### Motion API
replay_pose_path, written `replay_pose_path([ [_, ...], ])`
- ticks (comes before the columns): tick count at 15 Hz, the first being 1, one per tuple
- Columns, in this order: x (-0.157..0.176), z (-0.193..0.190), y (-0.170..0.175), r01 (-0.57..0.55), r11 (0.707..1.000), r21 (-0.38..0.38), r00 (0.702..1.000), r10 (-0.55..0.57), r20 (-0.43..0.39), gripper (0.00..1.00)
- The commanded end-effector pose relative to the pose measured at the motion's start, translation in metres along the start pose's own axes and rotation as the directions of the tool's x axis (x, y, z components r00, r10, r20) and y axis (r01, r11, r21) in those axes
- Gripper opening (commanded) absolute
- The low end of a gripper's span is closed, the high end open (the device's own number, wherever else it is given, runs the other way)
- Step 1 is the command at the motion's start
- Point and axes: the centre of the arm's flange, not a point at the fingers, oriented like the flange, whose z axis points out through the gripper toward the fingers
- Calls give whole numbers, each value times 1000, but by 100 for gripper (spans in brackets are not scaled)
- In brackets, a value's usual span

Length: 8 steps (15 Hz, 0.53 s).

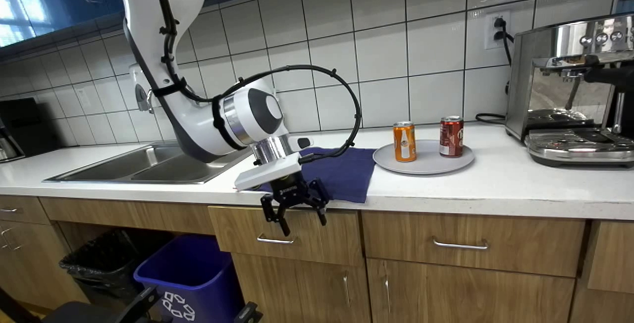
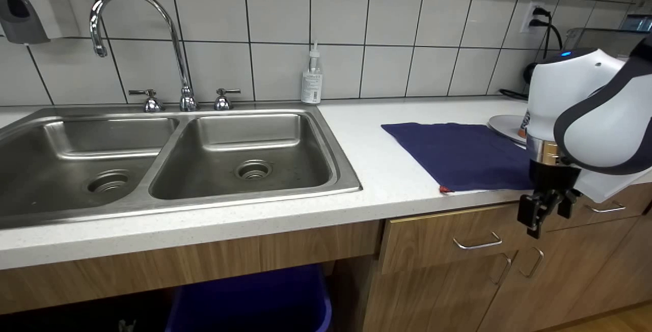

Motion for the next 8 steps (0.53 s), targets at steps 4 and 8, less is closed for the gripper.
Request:
replay_pose_path([
  [4,-26,-24,-6,14,999,29,1000,-13,-9,100],
  [8,-34,-32,-9,6,999,34,1000,-5,-27,100],
])
